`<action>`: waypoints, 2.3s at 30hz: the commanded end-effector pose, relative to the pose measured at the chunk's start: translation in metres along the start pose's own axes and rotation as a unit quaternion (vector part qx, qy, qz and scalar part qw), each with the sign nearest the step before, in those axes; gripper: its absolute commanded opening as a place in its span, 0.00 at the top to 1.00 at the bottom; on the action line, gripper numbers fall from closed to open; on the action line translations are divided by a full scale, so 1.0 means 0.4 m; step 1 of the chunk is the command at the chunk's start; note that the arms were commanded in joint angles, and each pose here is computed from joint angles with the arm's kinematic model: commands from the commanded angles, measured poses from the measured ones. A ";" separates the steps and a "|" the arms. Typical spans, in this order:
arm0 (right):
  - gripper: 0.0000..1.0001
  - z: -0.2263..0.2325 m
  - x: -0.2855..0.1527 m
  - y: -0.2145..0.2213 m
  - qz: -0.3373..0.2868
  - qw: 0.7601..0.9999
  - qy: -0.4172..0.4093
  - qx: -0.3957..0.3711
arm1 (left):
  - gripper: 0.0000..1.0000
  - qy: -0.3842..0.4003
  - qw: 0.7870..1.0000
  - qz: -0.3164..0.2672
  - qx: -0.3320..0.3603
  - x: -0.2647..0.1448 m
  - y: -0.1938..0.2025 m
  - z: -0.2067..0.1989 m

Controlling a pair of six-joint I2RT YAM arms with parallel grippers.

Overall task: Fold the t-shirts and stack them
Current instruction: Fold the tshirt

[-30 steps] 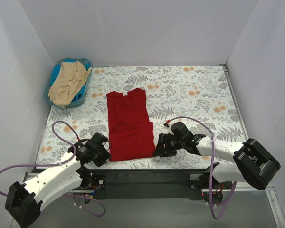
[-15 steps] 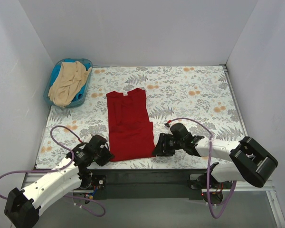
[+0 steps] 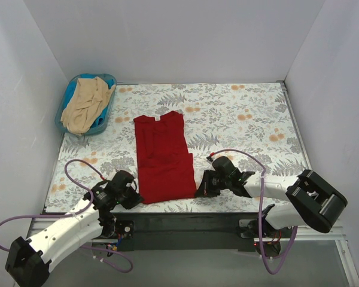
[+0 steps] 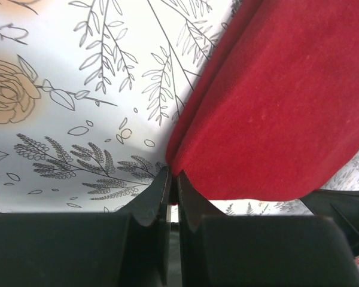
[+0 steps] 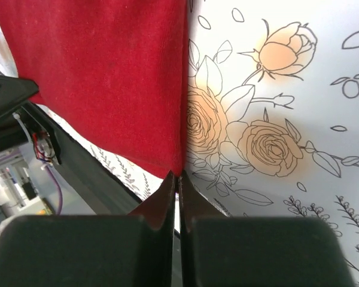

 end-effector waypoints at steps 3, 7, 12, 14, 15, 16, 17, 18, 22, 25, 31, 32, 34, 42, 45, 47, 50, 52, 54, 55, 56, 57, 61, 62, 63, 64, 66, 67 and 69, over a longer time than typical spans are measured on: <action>0.99 -0.024 -0.022 0.014 0.004 0.998 0.040 -0.049 | 1.00 0.037 0.998 0.026 -0.040 -0.036 -0.002 -0.047; 0.99 -0.027 -0.034 0.050 0.025 0.997 0.038 -0.062 | 1.00 0.036 0.997 0.059 -0.039 -0.048 0.020 -0.043; 0.99 0.002 -0.061 0.071 0.020 0.995 0.035 -0.086 | 1.00 0.039 0.999 0.019 -0.020 -0.101 0.001 -0.054; 0.99 0.023 -0.074 0.054 0.001 0.994 0.041 -0.102 | 1.00 0.063 0.998 -0.008 -0.019 -0.140 -0.025 -0.090; 0.99 0.064 -0.083 0.034 -0.012 0.994 0.028 -0.109 | 1.00 0.076 0.997 -0.019 -0.009 -0.149 -0.034 -0.105; 0.99 0.083 -0.090 0.020 -0.019 0.992 0.025 -0.122 | 1.00 0.073 0.997 -0.022 -0.005 -0.149 -0.040 -0.116; 0.99 0.089 -0.098 0.005 -0.023 0.992 0.038 -0.119 | 1.00 0.086 0.996 -0.035 -0.002 -0.165 -0.055 -0.141; 0.99 0.129 -0.106 -0.020 -0.035 0.991 0.030 -0.125 | 1.00 0.083 0.995 -0.046 0.007 -0.169 -0.064 -0.150; 0.99 0.189 -0.129 -0.093 -0.059 0.988 0.018 -0.144 | 1.00 0.091 0.992 -0.078 0.024 -0.187 -0.097 -0.199; 0.99 0.244 -0.140 -0.148 -0.072 0.985 0.012 -0.158 | 1.00 0.104 0.987 -0.117 0.042 -0.213 -0.136 -0.239; 0.99 0.300 -0.134 -0.241 -0.082 0.982 0.003 -0.168 | 1.00 0.134 0.979 -0.146 0.051 -0.212 -0.251 -0.310; 0.99 0.323 -0.146 -0.268 -0.093 0.981 -0.006 -0.169 | 1.00 0.147 0.976 -0.152 0.053 -0.209 -0.281 -0.316; 0.99 0.328 -0.133 -0.297 -0.095 0.981 -0.001 -0.169 | 1.00 0.145 0.977 -0.148 0.056 -0.188 -0.310 -0.332; 0.99 0.381 -0.107 -0.465 -0.119 0.981 -0.016 -0.155 | 1.00 0.170 0.970 -0.165 0.049 -0.131 -0.437 -0.408; 0.99 0.376 -0.087 -0.522 -0.117 0.982 -0.019 -0.145 | 1.00 0.175 0.970 -0.167 0.041 -0.098 -0.481 -0.430; 0.99 0.379 -0.072 -0.570 -0.113 0.984 -0.026 -0.137 | 1.00 0.166 0.972 -0.167 0.026 -0.058 -0.516 -0.431; 0.99 0.377 -0.043 -0.633 -0.112 0.984 -0.033 -0.132 | 1.00 0.168 0.972 -0.163 0.006 -0.003 -0.565 -0.436; 0.99 0.400 -0.039 -0.680 -0.125 0.981 -0.045 -0.144 | 1.00 0.170 0.973 -0.158 -0.009 0.027 -0.599 -0.432; 0.99 0.377 0.002 -0.730 -0.116 0.982 -0.046 -0.140 | 1.00 0.170 0.973 -0.154 -0.021 0.091 -0.638 -0.429; 0.99 0.373 0.013 -0.749 -0.114 0.982 -0.050 -0.140 | 1.00 0.172 0.972 -0.158 -0.025 0.100 -0.661 -0.438; 0.99 0.377 0.032 -0.788 -0.123 0.981 -0.054 -0.143 | 1.00 0.190 0.968 -0.161 -0.026 0.118 -0.688 -0.440; 0.99 0.374 0.045 -0.807 -0.125 0.980 -0.055 -0.144 | 1.00 0.191 0.968 -0.161 -0.031 0.140 -0.706 -0.439; 0.91 0.353 0.113 -0.887 -0.127 0.979 -0.067 -0.147 | 1.00 0.209 0.966 -0.151 -0.031 0.253 -0.773 -0.432; 0.87 0.316 0.149 -0.903 -0.113 0.982 -0.068 -0.138 | 1.00 0.197 0.968 -0.149 -0.037 0.289 -0.785 -0.417; 0.85 0.332 0.141 -0.925 -0.124 0.978 -0.079 -0.145 | 1.00 0.194 0.968 -0.153 -0.047 0.304 -0.791 -0.403; 0.79 0.326 0.147 -0.936 -0.126 0.978 -0.081 -0.145 | 1.00 0.202 0.965 -0.157 -0.052 0.310 -0.801 -0.388; 0.66 0.314 0.149 -0.960 -0.134 0.976 -0.084 -0.147 | 1.00 0.216 0.964 -0.149 -0.054 0.332 -0.812 -0.378; 0.62 0.318 0.149 -0.967 -0.141 0.974 -0.090 -0.151 | 1.00 0.213 0.965 -0.147 -0.052 0.337 -0.817 -0.374; 0.55 0.324 0.146 -0.971 -0.142 0.971 -0.102 -0.160 | 1.00 0.209 0.964 -0.156 -0.053 0.331 -0.824 -0.366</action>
Point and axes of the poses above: each gripper's point midway between its finger pads, its own x axis out along the fingers, its own z axis along the line the jaws close on, y = z × x, the point moved 9 cm from there along -x, back along the fingers, and after that the axes turned 11 degrees about x, right-handed, at the moved point
